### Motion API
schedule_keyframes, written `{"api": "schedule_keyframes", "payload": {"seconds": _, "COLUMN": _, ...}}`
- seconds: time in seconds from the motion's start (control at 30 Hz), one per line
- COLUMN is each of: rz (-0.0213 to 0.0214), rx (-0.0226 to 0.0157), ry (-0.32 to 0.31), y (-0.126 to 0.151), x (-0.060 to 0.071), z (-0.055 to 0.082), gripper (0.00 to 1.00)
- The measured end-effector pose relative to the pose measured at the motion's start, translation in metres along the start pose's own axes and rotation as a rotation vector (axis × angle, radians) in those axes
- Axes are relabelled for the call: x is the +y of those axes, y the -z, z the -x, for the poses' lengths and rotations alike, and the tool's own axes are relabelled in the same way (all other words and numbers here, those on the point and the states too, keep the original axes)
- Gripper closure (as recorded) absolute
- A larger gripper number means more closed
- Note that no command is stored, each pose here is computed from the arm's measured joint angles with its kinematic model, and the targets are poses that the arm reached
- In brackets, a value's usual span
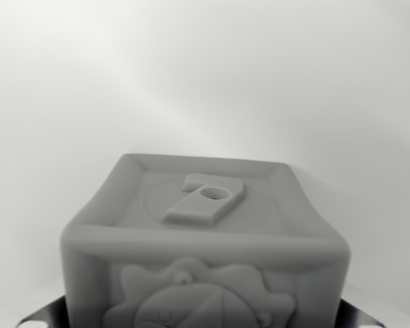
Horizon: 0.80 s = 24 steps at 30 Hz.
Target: Destack cube
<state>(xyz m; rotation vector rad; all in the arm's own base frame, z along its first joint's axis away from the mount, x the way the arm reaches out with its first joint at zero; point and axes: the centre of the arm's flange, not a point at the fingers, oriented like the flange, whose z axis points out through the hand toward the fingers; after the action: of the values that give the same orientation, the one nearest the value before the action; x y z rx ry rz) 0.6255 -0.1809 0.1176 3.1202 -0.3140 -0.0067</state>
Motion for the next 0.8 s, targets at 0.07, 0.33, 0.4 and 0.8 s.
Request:
{"api": "schedule_keyframes", "payload": {"seconds": 0.07, "rz": 0.0000, "rx": 0.0002, "ry": 0.000, "y": -0.0001, "x": 0.0000, "z": -0.0001, "gripper": 1.00}}
{"api": "schedule_keyframes", "payload": {"seconds": 0.33, "rz": -0.0001, "rx": 0.0004, "ry": 0.000, "y": -0.0002, "x": 0.0000, "z": -0.0001, "gripper": 0.00}}
{"api": "schedule_keyframes", "payload": {"seconds": 0.4, "rz": -0.0001, "rx": 0.0004, "ry": 0.000, "y": -0.0002, "x": 0.0000, "z": -0.0002, "gripper": 0.00}}
{"api": "schedule_keyframes", "payload": {"seconds": 0.8, "rz": -0.0001, "rx": -0.0007, "ry": 0.000, "y": -0.0023, "x": 0.0001, "z": 0.0001, "gripper": 0.00}}
